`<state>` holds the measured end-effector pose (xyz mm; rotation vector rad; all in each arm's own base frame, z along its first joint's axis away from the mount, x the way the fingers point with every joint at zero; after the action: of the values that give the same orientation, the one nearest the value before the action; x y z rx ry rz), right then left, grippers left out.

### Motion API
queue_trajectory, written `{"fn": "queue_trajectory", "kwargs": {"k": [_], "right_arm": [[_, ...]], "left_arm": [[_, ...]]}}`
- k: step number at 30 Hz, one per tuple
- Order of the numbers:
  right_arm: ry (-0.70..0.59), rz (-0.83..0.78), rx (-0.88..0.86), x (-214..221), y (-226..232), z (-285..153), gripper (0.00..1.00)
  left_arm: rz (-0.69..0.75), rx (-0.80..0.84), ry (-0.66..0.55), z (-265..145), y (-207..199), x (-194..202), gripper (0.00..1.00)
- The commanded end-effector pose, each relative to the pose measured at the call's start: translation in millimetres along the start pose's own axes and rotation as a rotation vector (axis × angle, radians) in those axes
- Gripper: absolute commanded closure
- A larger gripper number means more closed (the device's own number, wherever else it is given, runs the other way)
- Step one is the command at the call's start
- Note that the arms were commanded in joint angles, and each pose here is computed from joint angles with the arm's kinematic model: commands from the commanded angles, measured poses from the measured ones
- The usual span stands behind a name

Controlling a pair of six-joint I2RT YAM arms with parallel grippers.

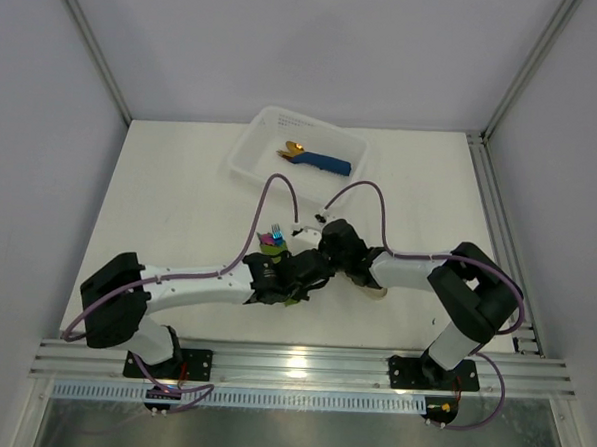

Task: Place the utensils on the paper napkin and roll it up
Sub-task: Roll the napkin at the center of the board.

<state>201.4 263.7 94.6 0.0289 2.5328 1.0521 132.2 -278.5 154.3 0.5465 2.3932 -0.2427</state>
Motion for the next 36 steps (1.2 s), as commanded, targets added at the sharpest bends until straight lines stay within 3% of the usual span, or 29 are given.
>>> {"fn": "queue_trajectory", "kwargs": {"k": [1, 20, 36], "right_arm": [[-0.056, -0.004, -0.037, -7.0, 7.6, -1.5, 0.96], [-0.052, -0.001, -0.037, -5.4, 5.8, -0.5, 0.96], [-0.048, 0.003, -0.035, -4.0, 4.2, 0.0, 0.96]], "left_arm": [[0.068, -0.080, -0.047, -4.6, -2.8, -6.0, 1.00], [0.126, -0.099, -0.075, 8.4, -19.4, 17.1, 1.00], [0.079, -0.177, -0.120, 21.2, -9.3, 42.3, 1.00]]}}
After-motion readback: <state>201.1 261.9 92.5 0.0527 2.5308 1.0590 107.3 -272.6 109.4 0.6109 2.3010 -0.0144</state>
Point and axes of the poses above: each gripper's point midway between its finger pads, its own z axis out along the fingers, its own y axis along the line the jaws close on, x = y × z, the point moved 9 cm from there along -z, back along the fingers, and after that the axes turned 9 degrees about z, right-handed, at the moved point
